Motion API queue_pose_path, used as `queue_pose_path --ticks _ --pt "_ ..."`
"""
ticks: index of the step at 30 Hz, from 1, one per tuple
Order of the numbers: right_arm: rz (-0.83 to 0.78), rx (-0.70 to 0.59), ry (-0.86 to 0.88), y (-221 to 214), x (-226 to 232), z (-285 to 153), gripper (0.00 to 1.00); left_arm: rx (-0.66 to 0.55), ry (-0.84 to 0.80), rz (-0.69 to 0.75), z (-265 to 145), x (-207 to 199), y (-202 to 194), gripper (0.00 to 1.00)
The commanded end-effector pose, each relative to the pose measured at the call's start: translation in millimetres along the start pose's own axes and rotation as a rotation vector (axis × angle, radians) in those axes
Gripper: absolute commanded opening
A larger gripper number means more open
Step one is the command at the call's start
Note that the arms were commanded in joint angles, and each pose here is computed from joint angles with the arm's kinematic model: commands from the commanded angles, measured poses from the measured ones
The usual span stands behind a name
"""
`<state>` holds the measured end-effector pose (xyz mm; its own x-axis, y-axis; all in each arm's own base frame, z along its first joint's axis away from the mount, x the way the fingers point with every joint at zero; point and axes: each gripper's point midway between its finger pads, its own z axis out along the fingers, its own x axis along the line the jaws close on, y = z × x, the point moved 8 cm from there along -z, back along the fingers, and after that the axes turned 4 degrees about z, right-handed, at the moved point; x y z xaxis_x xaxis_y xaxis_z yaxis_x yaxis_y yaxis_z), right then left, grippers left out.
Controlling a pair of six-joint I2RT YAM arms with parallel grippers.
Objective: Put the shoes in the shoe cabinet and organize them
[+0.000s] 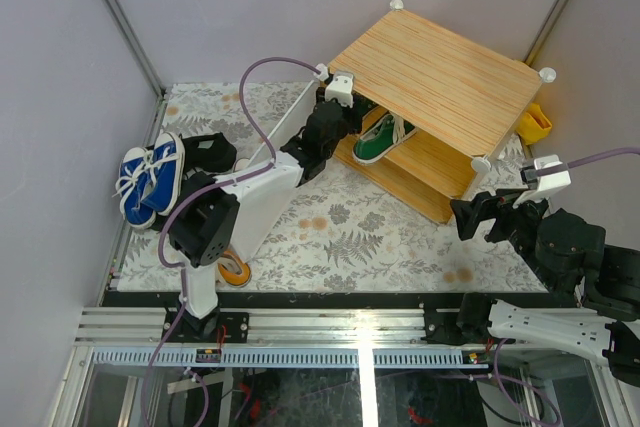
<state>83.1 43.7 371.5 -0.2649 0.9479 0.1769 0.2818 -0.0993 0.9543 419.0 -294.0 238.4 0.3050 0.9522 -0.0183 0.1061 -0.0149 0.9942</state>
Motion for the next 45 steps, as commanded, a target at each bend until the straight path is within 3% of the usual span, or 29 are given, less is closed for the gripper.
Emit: queue_pose_path --ticks 1,3,11,21,24,29,32,45 --pt "0.016 -0.007 -0.019 1 1 2 0.99 -0.114 0.043 -0.038 7 3 17 0.67" --pt "0.016 -0.005 -0.019 1 1 2 1.0 -0.105 0.051 -0.037 6 4 14 0.78" --pt "0.014 -0.006 -0.016 1 1 2 0.99 -0.073 -0.027 -0.071 -32 6 16 1.0" --pt "0.012 -0.003 -0.006 -2 4 4 0.99 -0.041 -0.082 -0.086 -92 17 35 0.99" --pt "0.014 -0.002 -0.004 -2 4 4 0.99 -0.008 -0.099 -0.111 -109 20 27 0.92" --pt "0.013 -0.001 -0.006 -2 5 5 0.99 0.03 -0.332 -0.218 -139 3 16 0.82" --pt "0.013 -0.001 -0.001 -2 7 6 1.0 0.018 -0.403 -0.27 -149 -10 17 0.82" --pt "0.023 -0.008 0.006 -2 5 4 1.0 0.049 -0.433 -0.263 -123 -49 11 0.8"
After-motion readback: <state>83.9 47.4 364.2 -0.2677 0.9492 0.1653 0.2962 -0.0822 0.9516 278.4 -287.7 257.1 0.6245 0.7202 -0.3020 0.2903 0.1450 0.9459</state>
